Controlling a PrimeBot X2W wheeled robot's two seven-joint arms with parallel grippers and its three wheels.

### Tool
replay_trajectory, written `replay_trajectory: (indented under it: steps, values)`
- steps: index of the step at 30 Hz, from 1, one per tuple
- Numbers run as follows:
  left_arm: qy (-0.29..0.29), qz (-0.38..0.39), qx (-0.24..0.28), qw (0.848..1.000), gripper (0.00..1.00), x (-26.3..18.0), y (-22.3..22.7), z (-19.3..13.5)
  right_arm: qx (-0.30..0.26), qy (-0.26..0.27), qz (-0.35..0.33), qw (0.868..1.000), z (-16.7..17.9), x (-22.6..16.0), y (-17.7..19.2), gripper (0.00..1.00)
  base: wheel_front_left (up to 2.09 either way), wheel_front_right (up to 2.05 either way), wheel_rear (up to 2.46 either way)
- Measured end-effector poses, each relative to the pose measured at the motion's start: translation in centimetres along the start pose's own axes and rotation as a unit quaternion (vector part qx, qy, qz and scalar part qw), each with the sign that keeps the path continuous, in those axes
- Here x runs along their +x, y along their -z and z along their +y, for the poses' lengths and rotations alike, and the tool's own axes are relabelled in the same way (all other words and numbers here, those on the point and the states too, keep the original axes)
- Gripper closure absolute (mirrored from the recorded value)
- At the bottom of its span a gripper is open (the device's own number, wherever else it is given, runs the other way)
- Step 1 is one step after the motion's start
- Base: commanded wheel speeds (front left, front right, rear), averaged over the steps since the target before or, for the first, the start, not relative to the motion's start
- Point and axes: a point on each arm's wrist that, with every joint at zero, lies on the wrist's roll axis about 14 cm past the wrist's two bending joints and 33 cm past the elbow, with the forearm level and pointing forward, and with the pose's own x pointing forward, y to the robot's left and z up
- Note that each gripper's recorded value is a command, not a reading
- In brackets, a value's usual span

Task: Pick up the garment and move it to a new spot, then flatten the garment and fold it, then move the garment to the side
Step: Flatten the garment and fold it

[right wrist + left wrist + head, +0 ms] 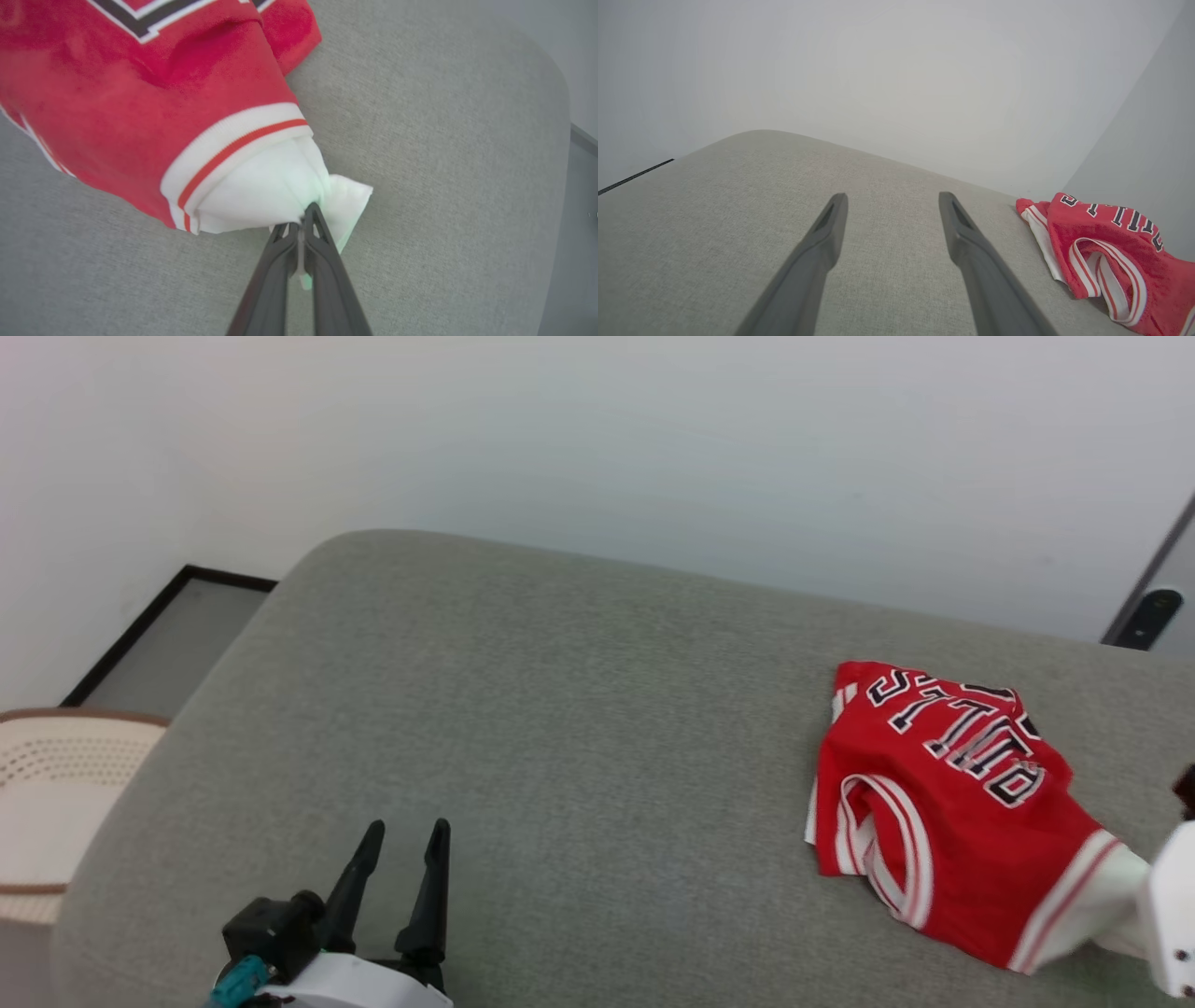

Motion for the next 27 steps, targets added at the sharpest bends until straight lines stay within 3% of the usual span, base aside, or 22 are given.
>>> replay_trajectory:
  steps: [12,27]
  values:
    - [0.039,0.025,-0.006,0.999,0.00,1.6,1.8,-2.5,0.080,0.108,0.076,0.988,-8.9,-3.2,7.7,1.00,0.00,0.00,0.00]
    - [0.041,0.045,-0.001,0.998,0.00,1.8,2.7,-2.1,0.125,0.110,0.147,0.975,-7.9,0.5,12.0,1.00,0.00,0.00,0.00]
